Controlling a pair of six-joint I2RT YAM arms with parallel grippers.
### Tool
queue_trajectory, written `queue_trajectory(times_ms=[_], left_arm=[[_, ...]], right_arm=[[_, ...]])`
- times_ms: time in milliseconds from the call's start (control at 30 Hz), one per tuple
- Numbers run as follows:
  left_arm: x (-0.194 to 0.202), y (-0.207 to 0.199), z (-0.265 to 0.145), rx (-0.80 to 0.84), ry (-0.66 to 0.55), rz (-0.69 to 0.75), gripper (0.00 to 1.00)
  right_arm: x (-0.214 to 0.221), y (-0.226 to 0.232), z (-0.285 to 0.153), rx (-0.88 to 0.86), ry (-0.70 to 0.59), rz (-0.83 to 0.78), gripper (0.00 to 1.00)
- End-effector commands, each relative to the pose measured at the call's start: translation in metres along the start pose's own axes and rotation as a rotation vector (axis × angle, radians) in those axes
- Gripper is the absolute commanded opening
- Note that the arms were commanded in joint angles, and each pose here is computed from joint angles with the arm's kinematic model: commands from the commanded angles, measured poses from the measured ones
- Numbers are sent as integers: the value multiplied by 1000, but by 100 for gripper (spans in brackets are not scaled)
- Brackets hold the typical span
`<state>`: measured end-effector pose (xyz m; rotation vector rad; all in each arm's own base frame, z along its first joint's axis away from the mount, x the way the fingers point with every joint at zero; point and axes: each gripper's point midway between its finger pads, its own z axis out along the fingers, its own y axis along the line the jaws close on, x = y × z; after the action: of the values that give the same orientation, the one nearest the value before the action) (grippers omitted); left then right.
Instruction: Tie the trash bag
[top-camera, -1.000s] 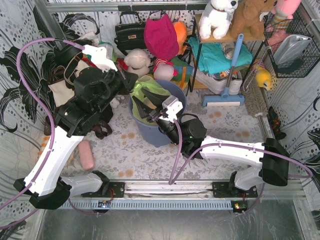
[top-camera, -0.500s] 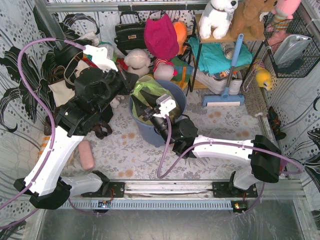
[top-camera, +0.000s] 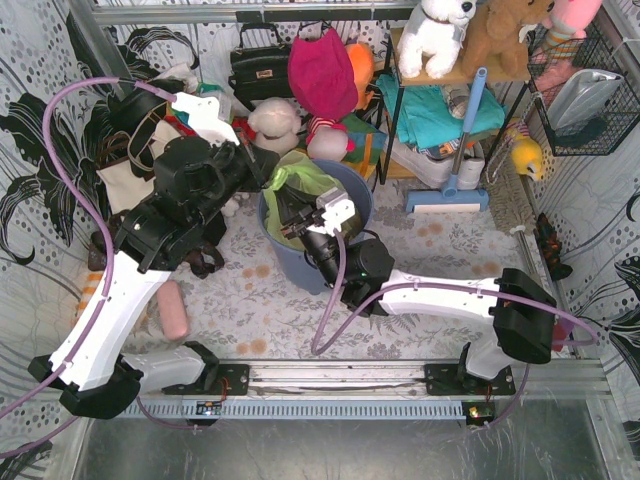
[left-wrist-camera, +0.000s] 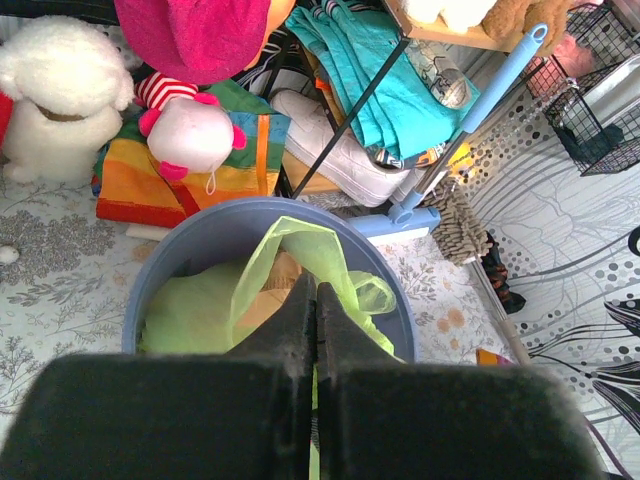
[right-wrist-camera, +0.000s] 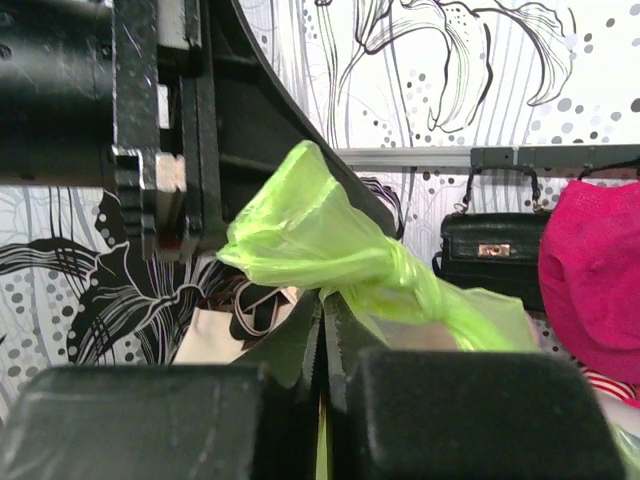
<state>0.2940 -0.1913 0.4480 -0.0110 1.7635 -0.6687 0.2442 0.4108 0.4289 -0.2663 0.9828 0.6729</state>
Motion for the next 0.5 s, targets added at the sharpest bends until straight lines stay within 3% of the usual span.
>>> queue_trajectory(times_ms=[0,467], left_arm=[[-17,-8,-4,36,-72,-3,0],[-22,-10,-5,39,-91,0,0]], right_arm=[[-21,-19,-14,54,-38,47,0],[-2,-37,-46,89,43,80,0]])
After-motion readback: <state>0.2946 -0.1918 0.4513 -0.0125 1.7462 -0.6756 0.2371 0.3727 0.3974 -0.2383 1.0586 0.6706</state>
